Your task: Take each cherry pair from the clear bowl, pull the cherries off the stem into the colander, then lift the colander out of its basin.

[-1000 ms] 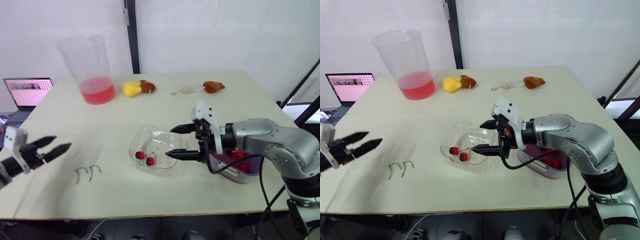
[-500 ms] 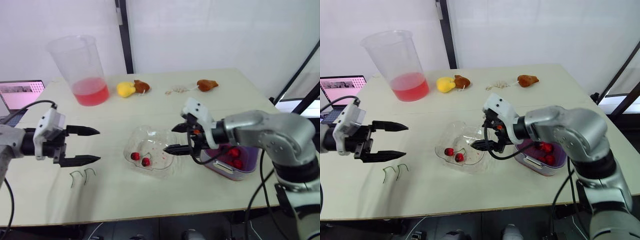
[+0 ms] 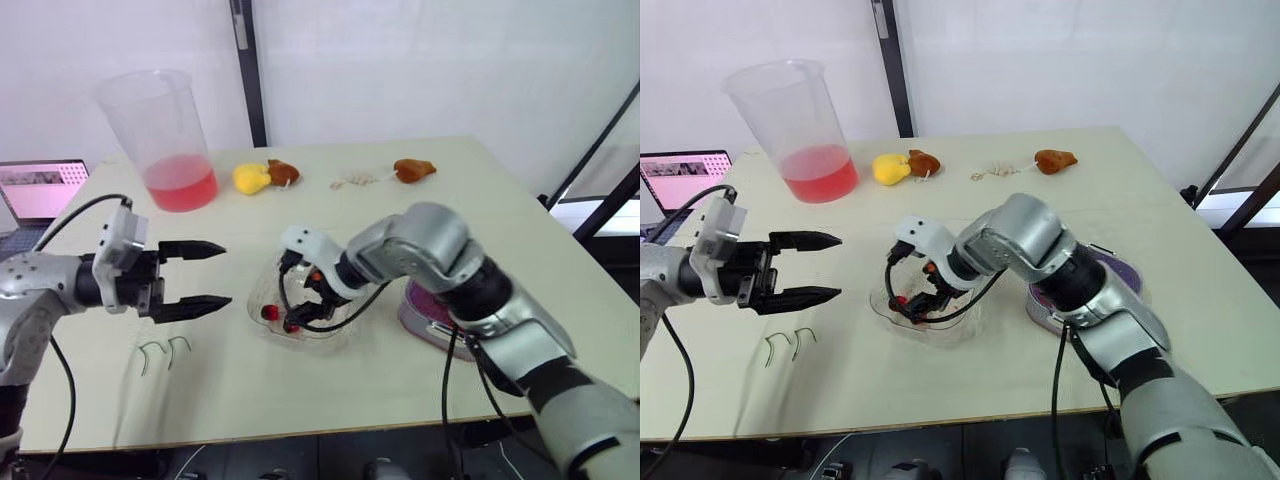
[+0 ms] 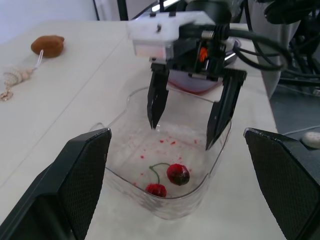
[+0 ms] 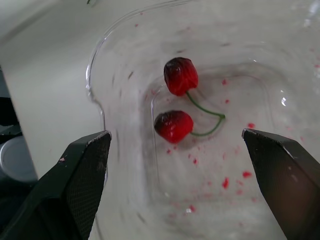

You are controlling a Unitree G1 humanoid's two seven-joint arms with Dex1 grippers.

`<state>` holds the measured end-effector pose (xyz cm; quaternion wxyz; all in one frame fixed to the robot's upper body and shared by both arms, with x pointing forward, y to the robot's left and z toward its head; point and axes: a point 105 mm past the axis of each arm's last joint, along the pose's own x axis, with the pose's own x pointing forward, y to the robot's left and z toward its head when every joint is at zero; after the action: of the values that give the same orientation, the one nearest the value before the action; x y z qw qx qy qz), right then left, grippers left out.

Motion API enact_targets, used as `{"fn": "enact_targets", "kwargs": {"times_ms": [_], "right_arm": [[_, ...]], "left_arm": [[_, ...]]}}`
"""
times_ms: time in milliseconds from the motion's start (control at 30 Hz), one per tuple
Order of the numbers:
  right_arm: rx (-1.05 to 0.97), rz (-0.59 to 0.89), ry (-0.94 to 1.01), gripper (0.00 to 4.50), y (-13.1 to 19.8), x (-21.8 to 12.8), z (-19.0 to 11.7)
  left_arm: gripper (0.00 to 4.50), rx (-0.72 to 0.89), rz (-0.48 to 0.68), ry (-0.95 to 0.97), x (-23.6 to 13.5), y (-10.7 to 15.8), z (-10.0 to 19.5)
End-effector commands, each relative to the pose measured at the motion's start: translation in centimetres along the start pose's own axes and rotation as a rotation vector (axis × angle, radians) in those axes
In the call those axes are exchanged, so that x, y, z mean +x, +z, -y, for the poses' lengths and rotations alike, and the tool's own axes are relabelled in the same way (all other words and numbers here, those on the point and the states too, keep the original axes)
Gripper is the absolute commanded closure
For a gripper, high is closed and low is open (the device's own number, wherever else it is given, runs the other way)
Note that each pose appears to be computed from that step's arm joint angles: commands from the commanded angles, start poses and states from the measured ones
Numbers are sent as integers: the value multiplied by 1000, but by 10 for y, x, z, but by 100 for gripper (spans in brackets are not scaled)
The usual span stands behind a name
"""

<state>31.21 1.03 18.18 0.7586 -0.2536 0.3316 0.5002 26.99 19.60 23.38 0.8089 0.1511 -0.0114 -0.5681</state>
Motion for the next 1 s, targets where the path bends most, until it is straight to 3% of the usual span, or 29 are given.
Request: {"fn": "enact_targets", "kwargs": {"times_ms": [33, 133, 233, 367, 1000], "right_arm": [[-59, -1, -11, 0, 8, 9, -2], [-66, -41, -19, 0, -1, 24, 0], [-71, -35, -37, 86, -1, 33, 5], [-102, -44, -51, 275, -4, 38, 9], [-137, -39, 47, 275, -3, 40, -7]], "left_arm": [[4, 34, -21, 38, -5, 5, -2], [4, 42, -12, 53, -6, 7, -4], [0, 53, -14, 61, -5, 8, -5], [0, 61, -14, 67, -4, 8, -6], [0, 78, -25, 63, -2, 7, -9]]}}
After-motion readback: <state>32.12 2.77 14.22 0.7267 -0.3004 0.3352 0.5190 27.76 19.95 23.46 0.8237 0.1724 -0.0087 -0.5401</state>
